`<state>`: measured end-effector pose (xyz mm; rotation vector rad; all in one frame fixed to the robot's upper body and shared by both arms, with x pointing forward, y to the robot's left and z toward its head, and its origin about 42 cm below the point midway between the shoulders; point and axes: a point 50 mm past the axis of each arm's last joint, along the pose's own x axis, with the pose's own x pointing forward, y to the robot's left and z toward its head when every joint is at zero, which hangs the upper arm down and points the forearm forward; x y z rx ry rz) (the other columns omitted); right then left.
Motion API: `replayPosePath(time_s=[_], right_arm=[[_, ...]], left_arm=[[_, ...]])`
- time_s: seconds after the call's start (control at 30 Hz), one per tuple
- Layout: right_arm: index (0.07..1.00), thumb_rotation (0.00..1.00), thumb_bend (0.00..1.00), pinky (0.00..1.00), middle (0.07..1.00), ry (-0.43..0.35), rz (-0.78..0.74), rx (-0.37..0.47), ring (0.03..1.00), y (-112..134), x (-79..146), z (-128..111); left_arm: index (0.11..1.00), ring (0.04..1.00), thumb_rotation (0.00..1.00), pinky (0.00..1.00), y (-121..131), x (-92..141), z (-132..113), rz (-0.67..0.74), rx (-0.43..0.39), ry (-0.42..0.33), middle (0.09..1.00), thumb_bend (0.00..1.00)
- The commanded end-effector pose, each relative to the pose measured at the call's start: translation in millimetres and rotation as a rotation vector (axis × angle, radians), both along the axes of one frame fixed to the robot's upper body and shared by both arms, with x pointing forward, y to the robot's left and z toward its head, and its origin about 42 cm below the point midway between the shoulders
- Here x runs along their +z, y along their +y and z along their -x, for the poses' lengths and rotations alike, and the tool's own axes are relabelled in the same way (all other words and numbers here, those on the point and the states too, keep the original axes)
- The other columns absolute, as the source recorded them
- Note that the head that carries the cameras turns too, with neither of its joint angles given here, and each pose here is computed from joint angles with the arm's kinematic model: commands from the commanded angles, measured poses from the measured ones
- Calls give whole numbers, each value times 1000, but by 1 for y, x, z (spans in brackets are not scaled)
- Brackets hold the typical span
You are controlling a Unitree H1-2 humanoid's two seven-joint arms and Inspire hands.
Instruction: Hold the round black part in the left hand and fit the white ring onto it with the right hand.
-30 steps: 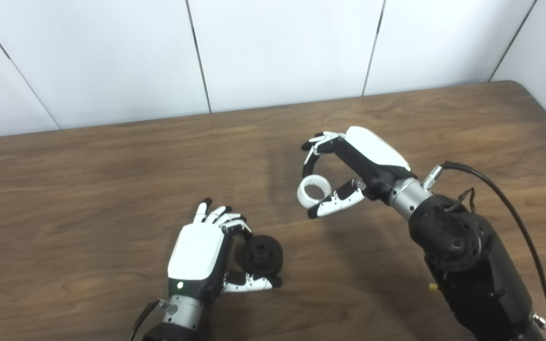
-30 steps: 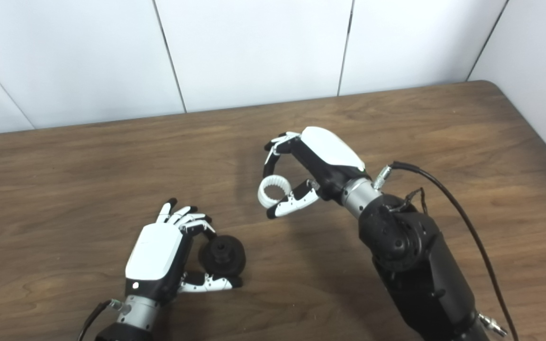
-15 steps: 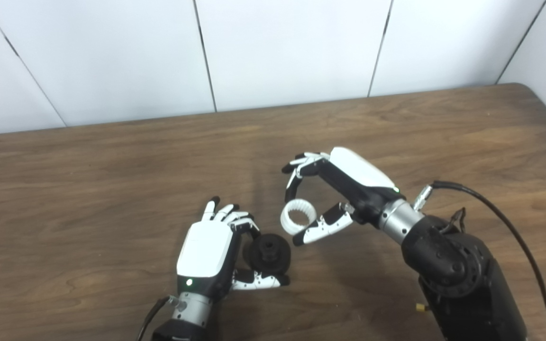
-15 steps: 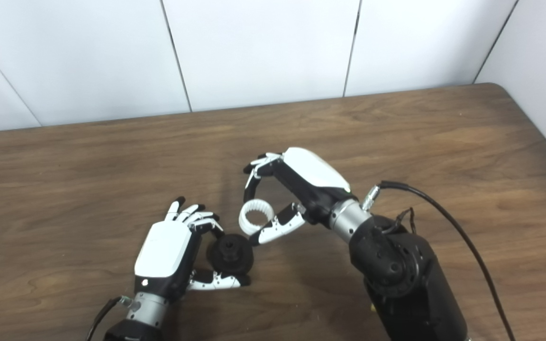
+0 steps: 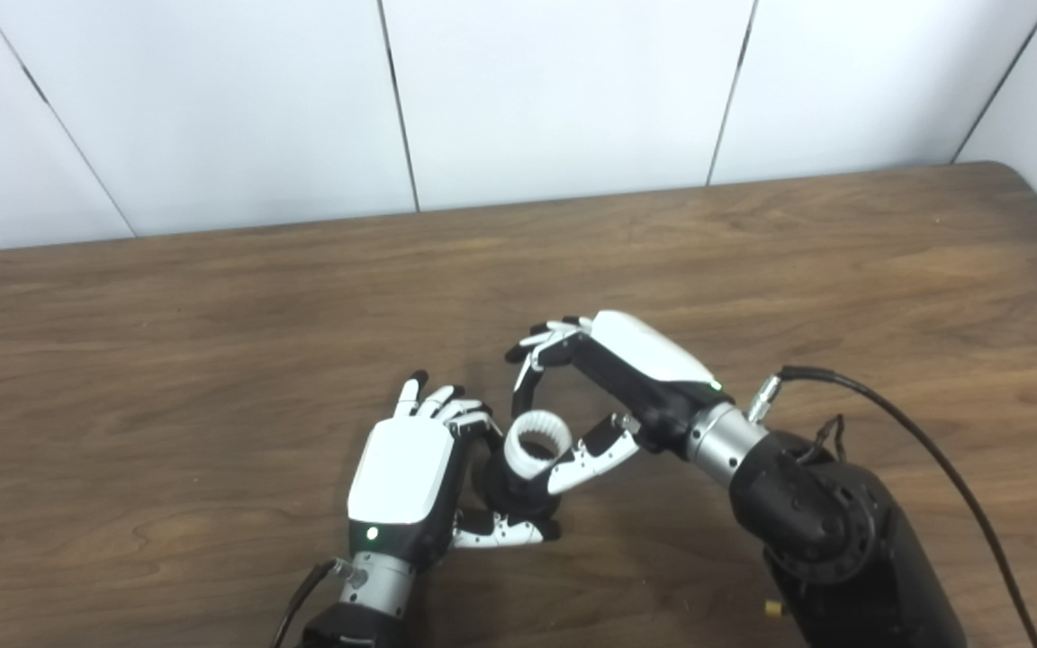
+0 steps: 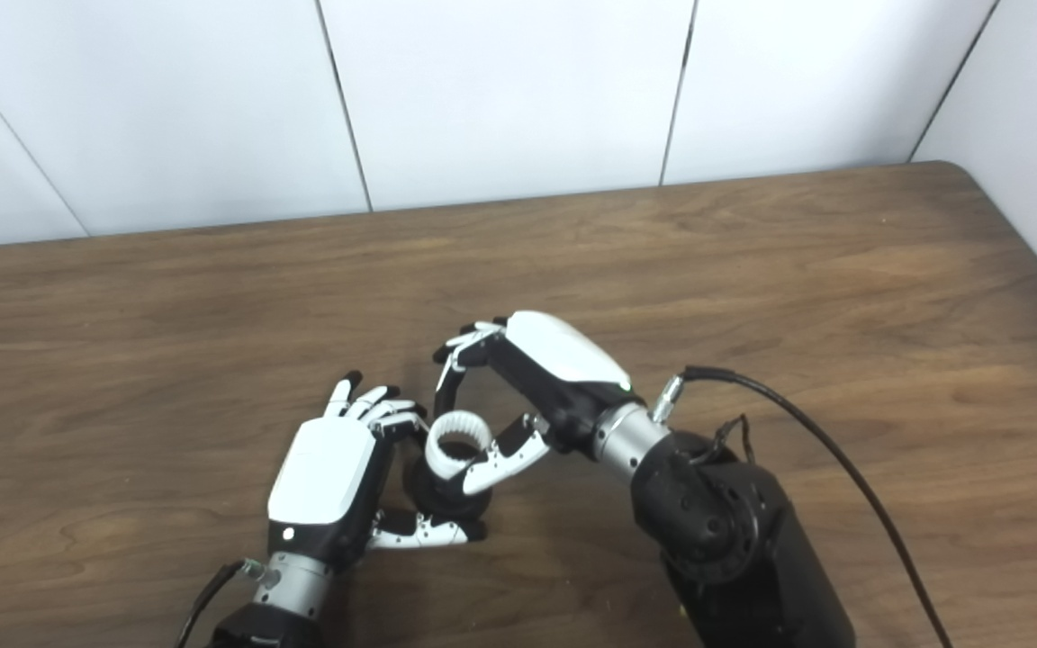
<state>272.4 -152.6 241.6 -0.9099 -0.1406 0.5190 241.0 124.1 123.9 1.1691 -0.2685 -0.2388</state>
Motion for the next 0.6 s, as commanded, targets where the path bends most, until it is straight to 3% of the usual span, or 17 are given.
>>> replayPosePath(time_s=[0.0, 0.57], right_arm=[[484, 129, 521, 1000, 817, -61, -24, 11, 930, 4, 8, -2], [485, 129, 520, 1000, 824, -24, 0, 14, 941, 4, -9, -2]], left_arm=[[484, 869, 54, 1000, -5, -1, 0, -14, -22, 15, 750, 524], [484, 870, 54, 1000, -7, 1, 0, -16, -26, 6, 747, 524]])
